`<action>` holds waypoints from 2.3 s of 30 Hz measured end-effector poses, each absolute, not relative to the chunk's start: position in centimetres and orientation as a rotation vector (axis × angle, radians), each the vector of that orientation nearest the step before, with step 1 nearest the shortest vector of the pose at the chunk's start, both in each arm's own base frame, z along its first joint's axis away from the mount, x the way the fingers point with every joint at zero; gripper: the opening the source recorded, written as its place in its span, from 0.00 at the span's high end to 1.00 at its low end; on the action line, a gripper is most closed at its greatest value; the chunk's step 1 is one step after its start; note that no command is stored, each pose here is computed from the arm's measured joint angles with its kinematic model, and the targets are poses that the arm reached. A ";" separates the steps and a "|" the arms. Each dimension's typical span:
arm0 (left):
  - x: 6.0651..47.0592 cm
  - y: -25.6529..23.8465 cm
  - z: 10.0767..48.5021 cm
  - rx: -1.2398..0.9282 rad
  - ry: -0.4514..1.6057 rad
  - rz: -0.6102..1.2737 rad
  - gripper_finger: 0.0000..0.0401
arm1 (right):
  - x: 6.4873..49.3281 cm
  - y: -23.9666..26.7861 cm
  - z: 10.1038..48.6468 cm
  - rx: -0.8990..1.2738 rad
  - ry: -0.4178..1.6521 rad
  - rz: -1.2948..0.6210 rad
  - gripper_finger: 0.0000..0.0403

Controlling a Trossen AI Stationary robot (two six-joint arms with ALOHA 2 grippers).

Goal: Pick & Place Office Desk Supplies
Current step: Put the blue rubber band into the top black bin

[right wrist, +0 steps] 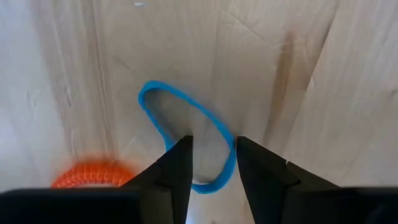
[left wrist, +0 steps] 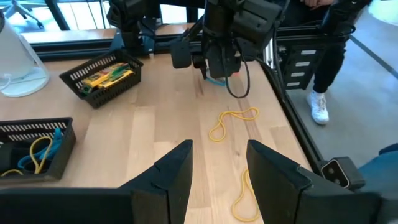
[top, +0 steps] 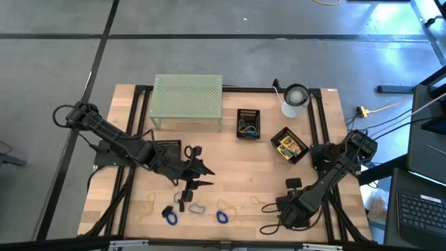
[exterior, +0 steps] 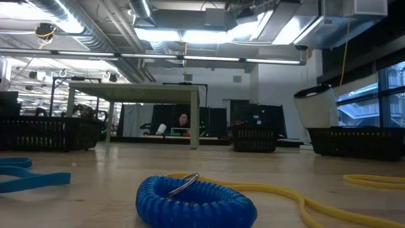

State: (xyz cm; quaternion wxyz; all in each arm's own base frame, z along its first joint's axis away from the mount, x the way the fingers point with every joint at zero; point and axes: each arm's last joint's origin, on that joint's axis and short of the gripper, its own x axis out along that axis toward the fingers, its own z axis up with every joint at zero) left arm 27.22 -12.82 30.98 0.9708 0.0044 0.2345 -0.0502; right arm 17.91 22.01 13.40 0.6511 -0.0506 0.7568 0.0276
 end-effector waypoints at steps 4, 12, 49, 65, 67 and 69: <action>27.2 -12.8 31.0 0.009 0.473 -0.101 0.64 | 17.9 22.1 13.3 -0.105 1.724 0.055 0.72; 27.2 -12.8 31.0 0.002 0.474 -0.099 0.64 | 18.0 22.2 13.2 -0.052 1.716 0.027 0.94; 27.2 -12.8 30.9 -0.020 0.485 -0.093 0.64 | 32.0 18.4 27.9 -0.396 0.724 -0.468 1.00; 27.0 -12.2 30.5 0.038 0.496 0.063 0.64 | 30.5 3.8 26.9 -0.342 0.945 -0.512 1.00; 27.0 -12.1 30.5 0.047 0.493 0.092 0.64 | 29.9 2.4 26.1 -0.261 0.871 -0.472 1.00; 27.1 -11.9 30.6 0.052 0.485 0.122 0.64 | 29.3 1.0 25.0 -0.204 0.795 -0.431 1.00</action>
